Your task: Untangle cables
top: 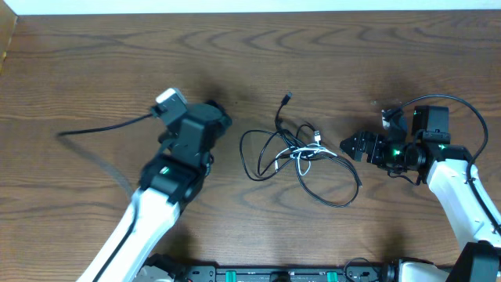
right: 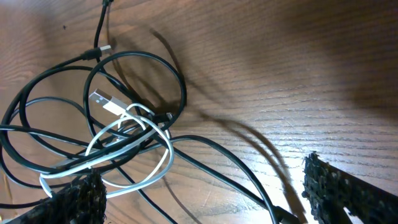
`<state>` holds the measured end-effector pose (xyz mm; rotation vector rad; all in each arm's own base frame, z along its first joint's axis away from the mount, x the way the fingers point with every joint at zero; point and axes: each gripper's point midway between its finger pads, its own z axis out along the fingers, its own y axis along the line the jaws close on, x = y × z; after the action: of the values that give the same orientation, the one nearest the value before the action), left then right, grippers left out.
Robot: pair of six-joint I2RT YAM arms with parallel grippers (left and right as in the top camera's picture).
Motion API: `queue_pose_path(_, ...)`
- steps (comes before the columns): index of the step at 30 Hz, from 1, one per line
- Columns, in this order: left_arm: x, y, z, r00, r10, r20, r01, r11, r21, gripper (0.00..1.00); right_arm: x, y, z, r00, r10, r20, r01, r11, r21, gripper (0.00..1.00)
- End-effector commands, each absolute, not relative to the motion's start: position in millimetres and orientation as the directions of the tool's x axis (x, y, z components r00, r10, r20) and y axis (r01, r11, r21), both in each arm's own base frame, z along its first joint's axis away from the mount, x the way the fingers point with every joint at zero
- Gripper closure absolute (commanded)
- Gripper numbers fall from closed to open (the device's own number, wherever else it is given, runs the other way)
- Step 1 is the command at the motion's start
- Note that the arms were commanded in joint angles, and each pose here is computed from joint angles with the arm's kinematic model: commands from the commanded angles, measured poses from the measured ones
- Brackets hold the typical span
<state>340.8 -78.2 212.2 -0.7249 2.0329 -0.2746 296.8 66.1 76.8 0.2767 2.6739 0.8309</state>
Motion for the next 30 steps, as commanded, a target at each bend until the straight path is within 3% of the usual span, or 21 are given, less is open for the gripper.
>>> queue_pose_path(1, 330.1, -101.0, 282.4, -0.348, -0.615, -0.707, -0.200, 0.786, -0.585, 0.02, 298.6, 64.3, 79.2, -0.925, 0.269, -0.267, 0.073, 0.818, 0.571, 0.01)
queue_pose_path(4, 317.0, -136.9, 300.0, -0.433, -0.608, -0.665, -0.037, 0.750, -0.661, 0.02, 297.8, 64.4, 78.8, -0.926, 0.269, -0.263, 0.075, 0.817, 0.571, 0.01)
queue_pose_path(6, 316.5, -139.6, 300.6, -0.437, -0.648, -0.624, -0.053, 0.711, -0.701, 0.02, 296.8, 64.5, 78.4, -0.928, 0.269, -0.259, 0.078, 0.817, 0.571, 0.01)
queue_pose_path(8, 314.1, -174.5, 301.1, -0.545, -0.623, -0.561, 0.039, 0.649, -0.760, 0.02, 294.1, 64.7, 77.3, -0.931, 0.269, -0.246, 0.086, 0.817, 0.571, 0.01)
queue_pose_path(11, 312.3, -203.1, 288.7, -0.624, -0.571, -0.533, 0.075, 0.635, -0.769, 0.01, 294.1, 64.9, 77.4, -0.931, 0.269, -0.246, 0.085, 0.816, 0.571, 0.01)
queue_pose_path(15, 310.7, -241.1, 238.0, -0.724, -0.560, -0.404, -0.050, 0.626, -0.778, 0.01, 294.1, 64.8, 77.3, -0.931, 0.269, -0.246, 0.085, 0.817, 0.571, 0.01)
queue_pose_path(22, 304.1, -272.4, 176.3, -0.787, -0.528, -0.320, -0.160, 0.676, -0.720, 0.01, 294.1, 64.8, 77.3, -0.931, 0.269, -0.246, 0.085, 0.817, 0.571, 0.01)
queue_pose_path(30, 300.0, -279.0, 118.1, -0.771, -0.585, -0.253, -0.324, 0.702, -0.635, 0.02, 294.0, 64.8, 77.3, -0.931, 0.269, -0.246, 0.085, 0.817, 0.571, 0.01)
